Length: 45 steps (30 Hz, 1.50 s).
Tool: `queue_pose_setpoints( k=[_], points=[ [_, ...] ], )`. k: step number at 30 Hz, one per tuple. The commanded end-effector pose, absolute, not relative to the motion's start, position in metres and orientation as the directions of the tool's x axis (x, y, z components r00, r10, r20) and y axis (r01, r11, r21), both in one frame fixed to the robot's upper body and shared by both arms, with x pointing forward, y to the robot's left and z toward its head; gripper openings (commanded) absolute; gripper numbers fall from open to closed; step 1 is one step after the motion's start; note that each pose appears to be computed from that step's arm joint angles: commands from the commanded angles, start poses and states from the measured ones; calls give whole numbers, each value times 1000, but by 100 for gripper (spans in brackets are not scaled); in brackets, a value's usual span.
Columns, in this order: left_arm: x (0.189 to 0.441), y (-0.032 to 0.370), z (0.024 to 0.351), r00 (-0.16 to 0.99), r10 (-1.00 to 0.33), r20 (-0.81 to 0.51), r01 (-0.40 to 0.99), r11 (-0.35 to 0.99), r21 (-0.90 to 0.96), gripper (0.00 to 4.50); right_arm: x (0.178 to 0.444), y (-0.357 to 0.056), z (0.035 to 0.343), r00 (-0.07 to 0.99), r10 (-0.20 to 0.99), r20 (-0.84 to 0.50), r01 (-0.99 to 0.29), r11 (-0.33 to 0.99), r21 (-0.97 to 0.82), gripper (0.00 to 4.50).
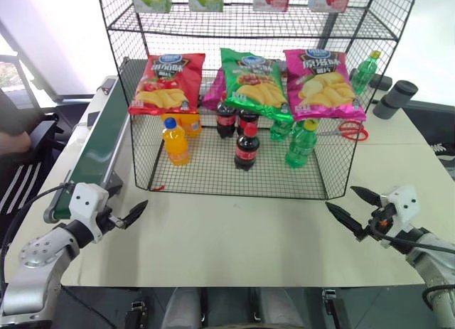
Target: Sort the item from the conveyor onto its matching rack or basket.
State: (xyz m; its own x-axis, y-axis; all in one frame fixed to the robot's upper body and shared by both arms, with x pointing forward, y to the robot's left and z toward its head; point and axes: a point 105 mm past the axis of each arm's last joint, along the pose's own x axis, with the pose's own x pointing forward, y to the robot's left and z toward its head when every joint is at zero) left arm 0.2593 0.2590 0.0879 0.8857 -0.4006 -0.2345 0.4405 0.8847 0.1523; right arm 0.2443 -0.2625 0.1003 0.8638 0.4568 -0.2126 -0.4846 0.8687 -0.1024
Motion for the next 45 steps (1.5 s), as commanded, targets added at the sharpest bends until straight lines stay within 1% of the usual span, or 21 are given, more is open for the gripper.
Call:
queue_pose_setpoints(
  k=[1, 18, 23, 25, 33, 45],
  points=[
    [259, 259, 97, 894, -401, -201, 437, 880, 184, 450, 245, -263, 110, 864, 465, -192, -492, 861, -130, 445],
    [259, 257, 97, 898, -395, -195, 429, 883, 190, 450, 243, -259, 106, 870, 455, -189, -481, 868, -122, 445],
    [260, 258, 99, 908, -381, -175, 412, 886, 213, 450, 244, -254, 108, 875, 448, -184, -473, 873, -119, 445],
    [258, 256, 101, 908, -391, -151, 416, 883, 216, 450, 245, -253, 109, 876, 446, -182, -470, 875, -117, 445],
    [251, 251, 94, 900, -399, -172, 430, 877, 215, 450, 246, -252, 107, 885, 425, -190, -447, 890, -94, 445],
    [262, 241, 98, 891, -429, -149, 453, 864, 221, 450, 249, -247, 105, 889, 420, -184, -444, 889, -112, 445]
  ],
)
